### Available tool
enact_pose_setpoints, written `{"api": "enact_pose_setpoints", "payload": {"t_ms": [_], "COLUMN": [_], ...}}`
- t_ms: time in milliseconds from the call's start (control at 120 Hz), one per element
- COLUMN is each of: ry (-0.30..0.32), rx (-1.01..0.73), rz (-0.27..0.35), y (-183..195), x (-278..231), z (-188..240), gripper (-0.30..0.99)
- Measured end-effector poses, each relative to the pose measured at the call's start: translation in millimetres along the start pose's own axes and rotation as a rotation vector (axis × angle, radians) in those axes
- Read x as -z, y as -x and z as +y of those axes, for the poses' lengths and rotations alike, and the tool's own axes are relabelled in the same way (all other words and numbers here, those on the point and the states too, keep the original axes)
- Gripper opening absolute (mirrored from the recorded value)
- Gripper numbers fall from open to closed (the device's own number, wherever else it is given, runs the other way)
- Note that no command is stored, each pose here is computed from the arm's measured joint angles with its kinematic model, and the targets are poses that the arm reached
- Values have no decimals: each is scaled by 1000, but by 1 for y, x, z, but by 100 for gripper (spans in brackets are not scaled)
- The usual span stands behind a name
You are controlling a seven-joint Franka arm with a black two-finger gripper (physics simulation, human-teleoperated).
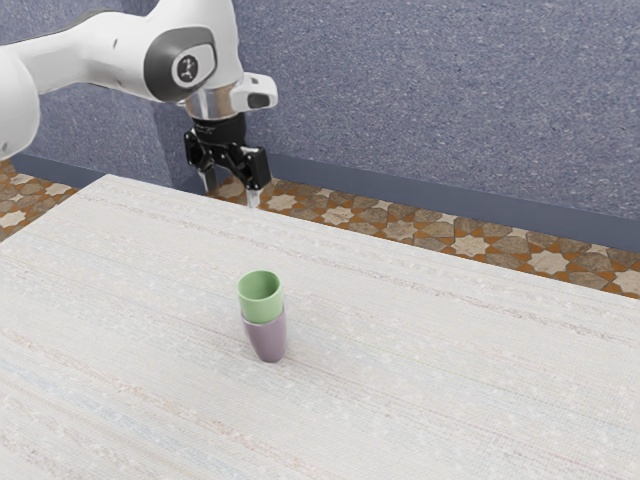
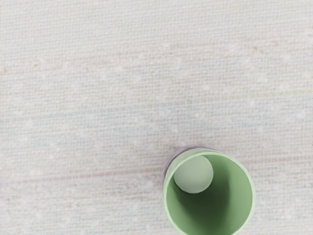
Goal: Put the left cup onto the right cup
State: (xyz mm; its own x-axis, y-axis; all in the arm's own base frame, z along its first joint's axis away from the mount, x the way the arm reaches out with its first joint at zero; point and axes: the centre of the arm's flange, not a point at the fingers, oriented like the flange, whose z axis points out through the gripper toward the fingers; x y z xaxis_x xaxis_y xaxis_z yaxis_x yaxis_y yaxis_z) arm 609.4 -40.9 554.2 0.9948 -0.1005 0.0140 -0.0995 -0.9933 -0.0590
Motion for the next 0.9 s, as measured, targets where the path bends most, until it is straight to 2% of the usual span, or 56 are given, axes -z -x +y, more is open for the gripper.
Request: {"api": "enact_pose_setpoints", "payload": {"t_ms": [308,900], "ry": [0,24], "rx": [-36,-79], "rz": [45,46], "y": [4,13], "x": [29,43], "z": [-8,-7], "gripper": [69,69]}}
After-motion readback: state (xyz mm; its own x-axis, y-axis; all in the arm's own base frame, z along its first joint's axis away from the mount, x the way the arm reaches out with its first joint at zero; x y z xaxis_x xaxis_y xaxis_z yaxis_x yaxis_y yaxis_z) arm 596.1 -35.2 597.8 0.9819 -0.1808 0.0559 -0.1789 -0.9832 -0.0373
